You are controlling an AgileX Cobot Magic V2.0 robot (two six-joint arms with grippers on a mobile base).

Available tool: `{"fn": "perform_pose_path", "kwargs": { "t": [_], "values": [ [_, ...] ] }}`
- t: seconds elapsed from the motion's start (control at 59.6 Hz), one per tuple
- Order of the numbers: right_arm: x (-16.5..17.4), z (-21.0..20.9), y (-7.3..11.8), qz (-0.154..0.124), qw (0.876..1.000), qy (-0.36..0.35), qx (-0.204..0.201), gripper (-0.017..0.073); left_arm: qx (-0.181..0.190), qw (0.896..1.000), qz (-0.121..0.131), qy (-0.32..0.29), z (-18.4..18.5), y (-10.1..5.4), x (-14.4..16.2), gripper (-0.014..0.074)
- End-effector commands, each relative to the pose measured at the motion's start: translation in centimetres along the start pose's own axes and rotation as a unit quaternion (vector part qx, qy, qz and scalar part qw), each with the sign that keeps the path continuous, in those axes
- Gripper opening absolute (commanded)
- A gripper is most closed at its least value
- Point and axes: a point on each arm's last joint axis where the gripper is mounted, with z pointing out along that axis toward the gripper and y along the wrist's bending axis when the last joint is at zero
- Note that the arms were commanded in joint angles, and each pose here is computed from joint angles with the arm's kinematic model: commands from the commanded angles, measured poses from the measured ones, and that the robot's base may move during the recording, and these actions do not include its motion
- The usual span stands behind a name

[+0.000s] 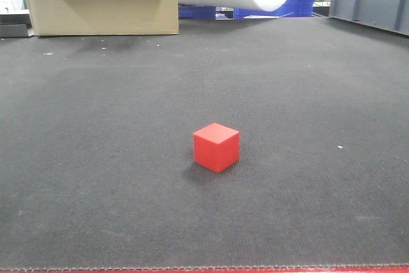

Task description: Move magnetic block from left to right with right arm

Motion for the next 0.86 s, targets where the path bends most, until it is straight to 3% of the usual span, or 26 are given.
{"fn": "perform_pose_path", "kwargs": {
  "t": [0.0, 0.839],
  "values": [
    [-1.00, -0.22, -0.07, -0.005, 0.999, -0.052, 0.006, 0.0067, 0.005, 0.999, -0.002, -0.045, -0.09, -0.05, -0.55, -0.0116],
    [-0.90, -0.21, -0.06, -0.005, 0.999, -0.047, 0.005, 0.0067, 0.005, 0.999, -0.002, -0.045, -0.09, -0.05, -0.55, -0.0116]
  ]
}}
